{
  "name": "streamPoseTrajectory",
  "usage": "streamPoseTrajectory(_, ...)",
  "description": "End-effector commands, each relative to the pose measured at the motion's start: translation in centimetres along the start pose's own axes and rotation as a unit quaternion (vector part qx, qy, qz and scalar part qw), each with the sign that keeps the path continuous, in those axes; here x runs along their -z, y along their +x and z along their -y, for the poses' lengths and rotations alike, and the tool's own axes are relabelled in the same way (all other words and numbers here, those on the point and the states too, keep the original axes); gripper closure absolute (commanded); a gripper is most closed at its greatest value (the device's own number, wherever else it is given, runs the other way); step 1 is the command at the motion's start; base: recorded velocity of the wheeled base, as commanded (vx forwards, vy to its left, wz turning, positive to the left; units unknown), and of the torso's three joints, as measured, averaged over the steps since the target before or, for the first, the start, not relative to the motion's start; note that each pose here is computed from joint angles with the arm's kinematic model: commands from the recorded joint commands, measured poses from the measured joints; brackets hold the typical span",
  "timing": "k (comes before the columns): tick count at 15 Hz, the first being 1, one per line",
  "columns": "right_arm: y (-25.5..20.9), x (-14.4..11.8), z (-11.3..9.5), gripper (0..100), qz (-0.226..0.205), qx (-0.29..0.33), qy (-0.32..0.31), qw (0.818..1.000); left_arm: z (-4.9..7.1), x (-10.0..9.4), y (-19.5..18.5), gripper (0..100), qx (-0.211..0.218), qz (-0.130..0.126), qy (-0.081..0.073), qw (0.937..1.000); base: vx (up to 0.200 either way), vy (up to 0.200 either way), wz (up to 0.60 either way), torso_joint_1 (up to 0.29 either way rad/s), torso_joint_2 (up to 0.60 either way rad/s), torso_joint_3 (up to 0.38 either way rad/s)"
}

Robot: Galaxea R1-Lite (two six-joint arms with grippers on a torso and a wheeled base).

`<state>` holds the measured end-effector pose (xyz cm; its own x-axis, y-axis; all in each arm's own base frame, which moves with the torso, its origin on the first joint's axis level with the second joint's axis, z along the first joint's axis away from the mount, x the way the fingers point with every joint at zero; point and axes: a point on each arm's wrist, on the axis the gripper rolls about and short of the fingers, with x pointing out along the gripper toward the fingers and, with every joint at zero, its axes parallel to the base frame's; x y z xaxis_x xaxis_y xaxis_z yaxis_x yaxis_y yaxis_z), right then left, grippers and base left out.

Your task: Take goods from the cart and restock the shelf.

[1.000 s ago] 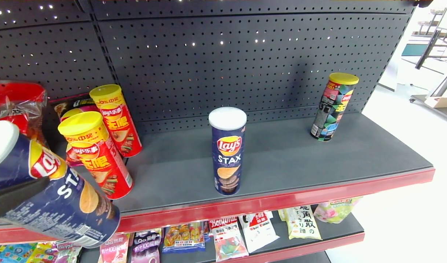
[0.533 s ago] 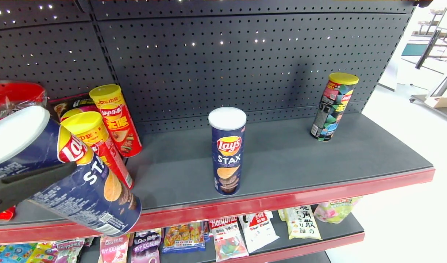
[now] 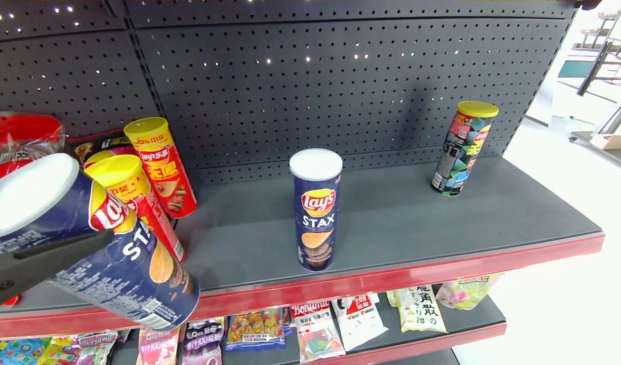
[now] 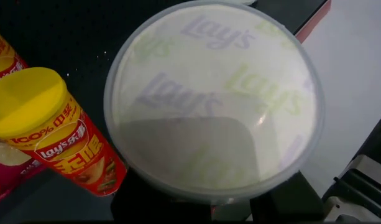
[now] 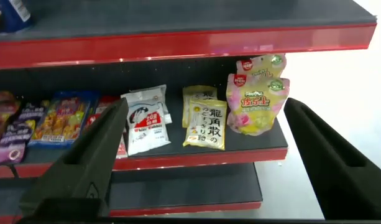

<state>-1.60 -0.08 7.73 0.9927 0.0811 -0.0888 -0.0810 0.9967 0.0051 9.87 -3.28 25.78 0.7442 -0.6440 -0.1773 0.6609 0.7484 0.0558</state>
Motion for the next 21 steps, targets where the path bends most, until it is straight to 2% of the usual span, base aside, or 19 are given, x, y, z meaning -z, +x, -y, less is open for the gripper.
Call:
streamPoseTrajectory(1, 0.0, 0.0, 0.0, 0, -0.002, 0.001, 0.001, 1.000, 0.1, 0.1, -0.1, 100, 0.001, 0.000, 0.000, 1.0000, 0.000, 0.000, 0.00, 0.000, 0.00, 0.000)
streamPoseTrajectory(6, 0.0, 0.0, 0.0, 0, -0.002, 0.000, 0.000, 1.000, 0.5, -0.2, 0.2, 100, 0.029, 0.005, 0.008, 0.9996, 0.000, 0.000, 0.00, 0.000, 0.00, 0.000)
streamPoseTrajectory(8, 0.0, 0.0, 0.0, 0, -0.002, 0.000, 0.000, 1.000, 1.0, -0.2, 0.9, 100, 0.057, -0.001, 0.012, 0.9983, 0.000, 0.000, 0.00, 0.000, 0.00, 0.000)
streamPoseTrajectory(11, 0.0, 0.0, 0.0, 0, -0.002, 0.000, 0.000, 1.000, 0.3, -0.6, 2.5, 100, 0.054, -0.006, 0.023, 0.9982, 0.000, 0.000, 0.00, 0.000, 0.00, 0.000)
streamPoseTrajectory(17, 0.0, 0.0, 0.0, 0, -0.002, 0.000, 0.000, 1.000, -2.9, -1.2, 10.4, 100, 0.002, -0.013, 0.028, 0.9995, 0.000, 0.000, 0.00, 0.000, 0.00, 0.000)
streamPoseTrajectory(19, 0.0, 0.0, 0.0, 0, -0.002, 0.000, 0.000, 1.000, -2.8, -1.6, 12.7, 100, 0.017, -0.015, 0.030, 0.9993, 0.000, 0.000, 0.00, 0.000, 0.00, 0.000)
streamPoseTrajectory(21, 0.0, 0.0, 0.0, 0, -0.002, 0.000, 0.000, 1.000, -3.5, -1.4, 15.3, 100, 0.021, -0.022, 0.030, 0.9991, 0.000, 0.000, 0.00, 0.000, 0.00, 0.000)
